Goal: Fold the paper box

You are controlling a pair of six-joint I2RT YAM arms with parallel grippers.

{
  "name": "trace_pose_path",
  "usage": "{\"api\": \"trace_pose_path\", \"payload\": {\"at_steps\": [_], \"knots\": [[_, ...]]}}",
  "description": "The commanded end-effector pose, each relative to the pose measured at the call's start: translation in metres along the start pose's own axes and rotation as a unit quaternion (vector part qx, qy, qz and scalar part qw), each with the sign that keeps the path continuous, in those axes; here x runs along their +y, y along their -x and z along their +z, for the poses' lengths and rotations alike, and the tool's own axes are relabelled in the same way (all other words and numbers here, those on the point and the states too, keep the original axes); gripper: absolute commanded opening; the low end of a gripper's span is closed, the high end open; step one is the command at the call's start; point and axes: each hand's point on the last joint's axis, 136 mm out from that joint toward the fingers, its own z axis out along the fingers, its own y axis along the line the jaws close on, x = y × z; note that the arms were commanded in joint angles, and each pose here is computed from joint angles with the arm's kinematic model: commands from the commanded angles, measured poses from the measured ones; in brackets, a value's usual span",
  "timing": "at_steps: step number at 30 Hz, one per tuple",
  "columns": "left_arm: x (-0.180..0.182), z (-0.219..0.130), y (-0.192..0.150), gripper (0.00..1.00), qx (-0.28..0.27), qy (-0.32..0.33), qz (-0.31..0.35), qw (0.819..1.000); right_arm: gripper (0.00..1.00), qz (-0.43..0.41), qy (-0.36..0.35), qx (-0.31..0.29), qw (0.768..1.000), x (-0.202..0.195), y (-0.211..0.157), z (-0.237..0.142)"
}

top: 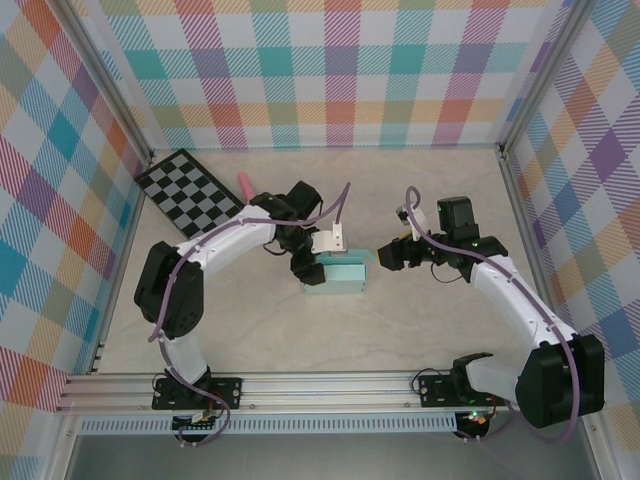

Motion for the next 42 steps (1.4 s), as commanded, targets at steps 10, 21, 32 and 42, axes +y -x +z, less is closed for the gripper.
{"api": "trace_pose_path", "payload": {"at_steps": [10,21,32,42], "knots": [[-0.01,-0.021,0.006,0.7,-0.064,0.016,0.009,0.998,0.93,-0.317,0.087,-0.002,0.945,0.051,0.0,0.007],[0.002,-0.052,0.017,0.71,-0.141,0.031,-0.015,0.989,1.0,-0.498,0.091,0.042,0.862,0.072,-0.008,0.054],[0.079,-0.101,0.009,0.72,-0.239,0.114,-0.206,0.942,1.0,-0.59,0.106,0.019,0.8,0.102,-0.02,0.048],[0.118,-0.104,-0.029,0.7,-0.237,0.202,-0.387,0.868,0.98,-0.571,0.141,0.088,0.804,0.102,-0.025,0.064]]}}
